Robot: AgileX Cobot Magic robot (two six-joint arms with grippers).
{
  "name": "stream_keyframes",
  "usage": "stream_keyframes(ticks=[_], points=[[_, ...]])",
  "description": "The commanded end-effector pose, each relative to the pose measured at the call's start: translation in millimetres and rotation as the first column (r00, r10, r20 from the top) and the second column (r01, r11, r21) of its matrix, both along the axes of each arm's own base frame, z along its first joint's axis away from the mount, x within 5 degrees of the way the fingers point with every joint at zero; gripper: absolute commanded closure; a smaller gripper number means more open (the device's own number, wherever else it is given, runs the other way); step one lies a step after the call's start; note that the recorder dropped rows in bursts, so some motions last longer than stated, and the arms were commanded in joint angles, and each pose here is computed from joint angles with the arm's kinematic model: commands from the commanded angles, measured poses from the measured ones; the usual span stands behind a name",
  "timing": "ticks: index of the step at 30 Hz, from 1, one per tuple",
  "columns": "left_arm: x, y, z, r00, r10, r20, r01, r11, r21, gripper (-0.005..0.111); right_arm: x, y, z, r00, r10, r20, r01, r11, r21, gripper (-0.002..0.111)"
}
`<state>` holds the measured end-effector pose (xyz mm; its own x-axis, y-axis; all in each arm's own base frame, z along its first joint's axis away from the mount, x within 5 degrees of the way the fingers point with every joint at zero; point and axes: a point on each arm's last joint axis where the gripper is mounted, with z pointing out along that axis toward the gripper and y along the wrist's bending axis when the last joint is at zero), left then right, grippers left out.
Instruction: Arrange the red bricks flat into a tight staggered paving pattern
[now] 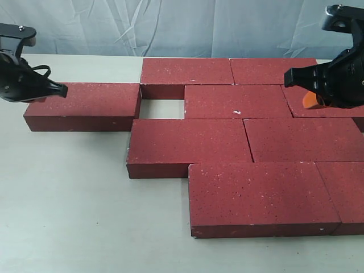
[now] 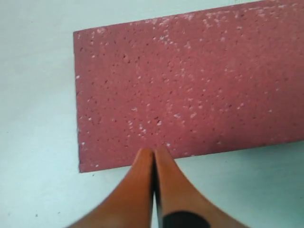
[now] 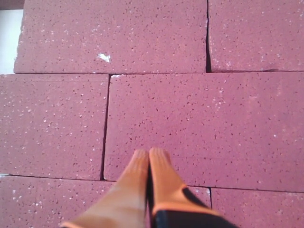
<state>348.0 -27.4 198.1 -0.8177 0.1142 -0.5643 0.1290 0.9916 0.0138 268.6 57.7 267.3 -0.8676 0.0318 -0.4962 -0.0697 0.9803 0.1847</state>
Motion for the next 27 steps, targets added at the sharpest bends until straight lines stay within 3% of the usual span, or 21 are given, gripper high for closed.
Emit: stream_keyframes(ticks=[1, 10, 20, 27], points=[[13, -22, 5, 0.999, -0.020, 0.039, 0.021, 0.999, -0.047, 0.107, 1, -1, 0, 1.000, -0.006, 0.011, 0.006, 1.000, 0.002, 0.109], [50, -46, -15, 0.999, 0.015, -0.043, -0.020, 0.990, -0.136, 0.107, 1, -1, 0, 1.000, -0.007, 0.015, 0.007, 1.000, 0.003, 0.109], [59, -48, -41, 0.993, 0.007, -0.122, -0.021, 0.993, -0.120, 0.107, 1, -1, 0, 1.000, -0.007, 0.015, 0.007, 1.000, 0.003, 0.109], [55, -42, -44, 0.986, -0.041, -0.159, 0.036, 0.999, -0.037, 0.107, 1, -1, 0, 1.000, -0.007, 0.015, 0.007, 1.000, 0.003, 0.109]])
